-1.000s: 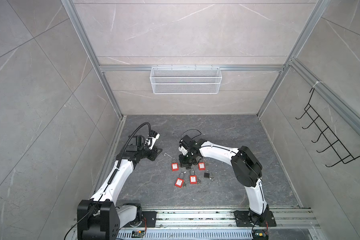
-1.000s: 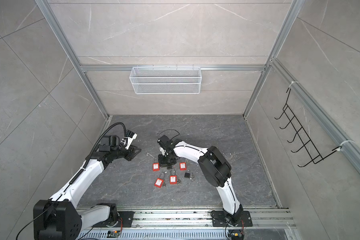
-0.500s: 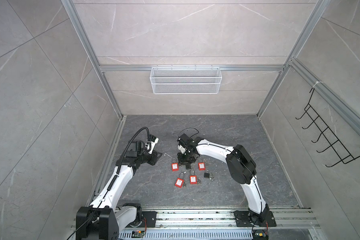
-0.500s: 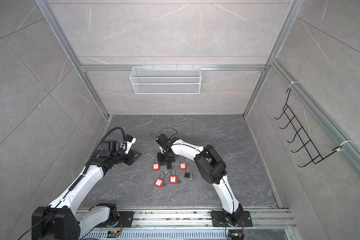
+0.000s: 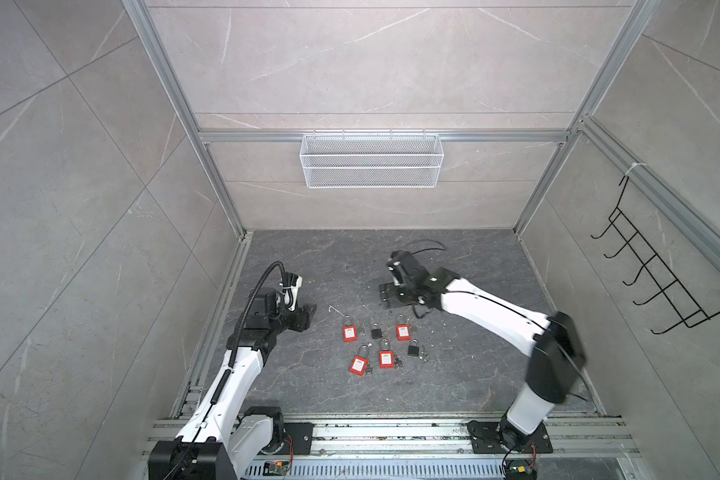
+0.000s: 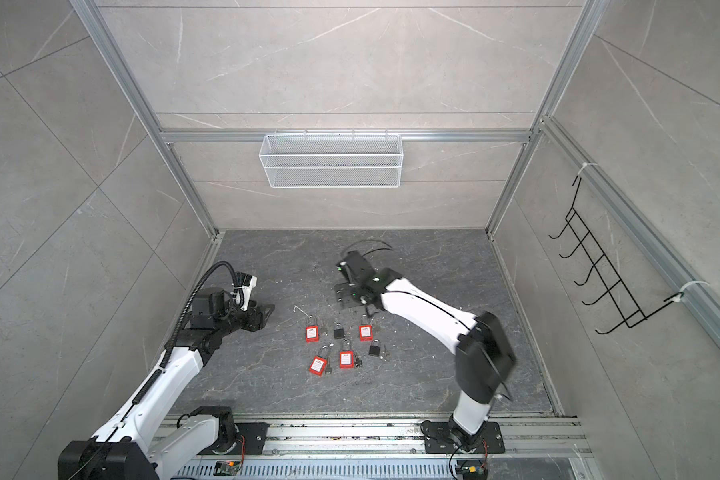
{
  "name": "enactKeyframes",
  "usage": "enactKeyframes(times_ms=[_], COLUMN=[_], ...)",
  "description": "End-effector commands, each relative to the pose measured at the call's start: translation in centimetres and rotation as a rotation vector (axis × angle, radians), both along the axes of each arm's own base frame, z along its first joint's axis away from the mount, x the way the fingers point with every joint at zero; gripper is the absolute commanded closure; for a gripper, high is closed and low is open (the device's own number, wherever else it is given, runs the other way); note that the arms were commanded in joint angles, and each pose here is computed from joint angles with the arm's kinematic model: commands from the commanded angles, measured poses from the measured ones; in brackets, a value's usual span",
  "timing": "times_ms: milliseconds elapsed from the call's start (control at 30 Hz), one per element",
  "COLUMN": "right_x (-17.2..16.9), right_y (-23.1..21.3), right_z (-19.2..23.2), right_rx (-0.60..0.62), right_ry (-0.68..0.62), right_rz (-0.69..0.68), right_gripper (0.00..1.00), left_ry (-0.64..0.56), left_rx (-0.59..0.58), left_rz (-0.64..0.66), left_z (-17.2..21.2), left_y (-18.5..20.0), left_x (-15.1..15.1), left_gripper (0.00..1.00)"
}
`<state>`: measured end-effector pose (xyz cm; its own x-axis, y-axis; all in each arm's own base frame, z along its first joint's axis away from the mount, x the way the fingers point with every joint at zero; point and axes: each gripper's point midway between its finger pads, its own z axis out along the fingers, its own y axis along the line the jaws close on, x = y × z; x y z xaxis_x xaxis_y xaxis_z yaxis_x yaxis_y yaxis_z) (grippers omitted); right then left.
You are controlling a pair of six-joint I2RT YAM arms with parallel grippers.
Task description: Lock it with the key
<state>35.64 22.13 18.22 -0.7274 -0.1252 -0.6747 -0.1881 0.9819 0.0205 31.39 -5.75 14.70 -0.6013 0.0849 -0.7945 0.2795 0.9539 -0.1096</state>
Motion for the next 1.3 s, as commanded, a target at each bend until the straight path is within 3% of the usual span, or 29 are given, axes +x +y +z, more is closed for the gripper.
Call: enactKeyframes(times_ms=[0,133,267,300,567,633,700,767,933,1267], right_x=[2.2,3.0,3.0,2.9,2.1,2.8,2.8,2.9,2.9,3.3], right_y=[-10.0,-17.1,-22.6,-22.7,-21.6,-21.3,-21.3,-21.5,-21.5,-21.2], right_z=[2.3,0.2,-3.1,-3.8,-7.7,-8.1,-8.7,-8.4,-8.7,-8.8], right_rx=[-0.176,-0.197,-0.188,-0.161,-0.056,-0.044,-0.021,-0.022,-0.015,-0.01], right_ry=[-0.305,-0.352,-0.459,-0.492,-0.551,-0.571,-0.498,-0.539,-0.507,-0.499], right_rz=[-0.243,-0.31,-0.443,-0.43,-0.309,-0.273,-0.265,-0.268,-0.265,-0.25], right_gripper=[0.0,0.01,0.01,0.01,0.01,0.0,0.01,0.0,0.01,0.01], left_ry=[-0.104,-0.176,-0.305,-0.312,-0.376,-0.33,-0.291,-0.247,-0.253,-0.255], left_rx=[0.055,0.033,0.018,0.028,0.036,0.043,0.048,0.047,0.051,0.051], left_rz=[0.21,0.302,0.212,0.171,0.247,0.269,0.324,0.336,0.342,0.344], left_z=[0.2,-1.7,-3.0,-3.1,-5.2,-5.7,-5.9,-6.3,-6.2,-6.2], left_y=[4.3,6.4,5.2,4.7,6.2,6.6,7.7,8.0,8.1,8.1], left_x=[2.2,3.6,5.1,5.4,5.6,6.0,6.9,7.2,7.2,7.2], left_gripper=[0.31,0.31,0.29,0.21,0.17,0.14,0.11,0.07,0.0,0.0])
